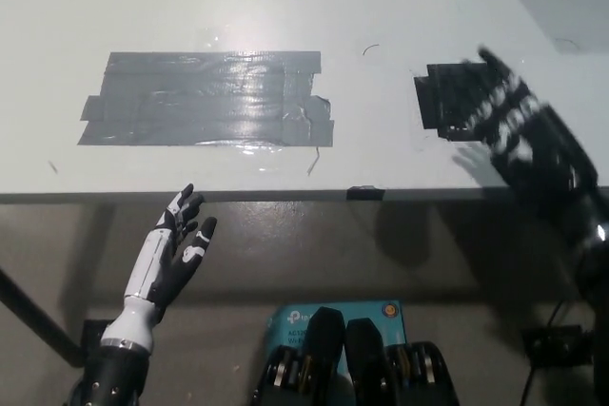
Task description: An orange duster is kept infront of the robot in the middle of the table and the robot extends its right arm to grab the duster, picks it up and hands it to a person
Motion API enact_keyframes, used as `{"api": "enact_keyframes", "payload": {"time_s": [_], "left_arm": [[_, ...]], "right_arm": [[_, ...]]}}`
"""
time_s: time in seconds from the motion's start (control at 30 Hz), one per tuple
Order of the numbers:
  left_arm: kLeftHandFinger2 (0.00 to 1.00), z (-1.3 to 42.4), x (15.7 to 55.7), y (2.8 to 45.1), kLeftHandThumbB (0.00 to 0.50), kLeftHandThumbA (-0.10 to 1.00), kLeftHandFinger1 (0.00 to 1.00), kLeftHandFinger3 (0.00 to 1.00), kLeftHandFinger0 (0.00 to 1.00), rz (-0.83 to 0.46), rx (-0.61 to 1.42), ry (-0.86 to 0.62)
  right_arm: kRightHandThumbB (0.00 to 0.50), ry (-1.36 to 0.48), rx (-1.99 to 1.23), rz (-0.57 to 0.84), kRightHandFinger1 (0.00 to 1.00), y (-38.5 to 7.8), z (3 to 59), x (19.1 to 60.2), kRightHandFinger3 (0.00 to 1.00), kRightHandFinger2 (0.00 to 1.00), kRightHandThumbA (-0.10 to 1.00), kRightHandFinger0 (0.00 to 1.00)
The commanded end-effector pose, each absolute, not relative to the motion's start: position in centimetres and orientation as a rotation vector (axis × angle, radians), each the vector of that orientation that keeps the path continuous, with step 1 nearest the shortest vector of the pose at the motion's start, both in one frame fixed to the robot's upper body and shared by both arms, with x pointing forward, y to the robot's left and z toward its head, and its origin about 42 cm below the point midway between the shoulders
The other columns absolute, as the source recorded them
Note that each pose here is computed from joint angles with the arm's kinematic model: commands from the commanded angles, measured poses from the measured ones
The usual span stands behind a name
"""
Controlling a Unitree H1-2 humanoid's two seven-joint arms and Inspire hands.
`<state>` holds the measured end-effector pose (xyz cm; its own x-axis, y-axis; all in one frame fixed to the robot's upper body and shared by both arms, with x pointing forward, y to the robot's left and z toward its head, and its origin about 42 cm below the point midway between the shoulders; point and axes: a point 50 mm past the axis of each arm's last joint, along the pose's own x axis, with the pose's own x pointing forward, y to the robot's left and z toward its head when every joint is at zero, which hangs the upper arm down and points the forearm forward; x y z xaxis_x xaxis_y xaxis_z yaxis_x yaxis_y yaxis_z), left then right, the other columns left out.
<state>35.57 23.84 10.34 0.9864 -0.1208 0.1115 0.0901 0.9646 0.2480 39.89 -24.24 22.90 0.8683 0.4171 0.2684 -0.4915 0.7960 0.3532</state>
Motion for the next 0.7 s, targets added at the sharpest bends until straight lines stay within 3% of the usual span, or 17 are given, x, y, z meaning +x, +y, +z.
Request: {"api": "enact_keyframes", "payload": {"time_s": [0.0, 0.13, 0.27, 0.67], "left_arm": [[0.96, 10.8, 35.0, 24.0, 0.127, 0.76, 1.0, 1.0, 1.0, -0.13, 0.258, -0.163], [1.0, 10.1, 34.5, 23.8, 0.128, 0.75, 1.0, 1.0, 1.0, -0.129, 0.25, -0.155], [1.0, 9.4, 33.8, 23.6, 0.141, 0.74, 0.98, 1.0, 1.0, -0.132, 0.241, -0.142], [1.0, 7.6, 31.9, 23.4, 0.14, 0.71, 1.0, 1.0, 1.0, -0.136, 0.224, -0.095]], "right_arm": [[0.255, -0.602, -0.149, 0.08, 1.0, -24.8, 22.6, 33.5, 1.0, 1.0, 1.0, 1.0], [0.23, -0.518, -0.204, 0.036, 1.0, -24.6, 18.1, 33.6, 1.0, 1.0, 1.0, 1.0], [0.25, -0.418, -0.287, 0.029, 1.0, -24.6, 14.6, 33.7, 1.0, 1.0, 1.0, 1.0], [0.259, -0.334, -0.355, 0.041, 1.0, -25.0, 11.7, 32.2, 1.0, 1.0, 0.93, 1.0]]}}
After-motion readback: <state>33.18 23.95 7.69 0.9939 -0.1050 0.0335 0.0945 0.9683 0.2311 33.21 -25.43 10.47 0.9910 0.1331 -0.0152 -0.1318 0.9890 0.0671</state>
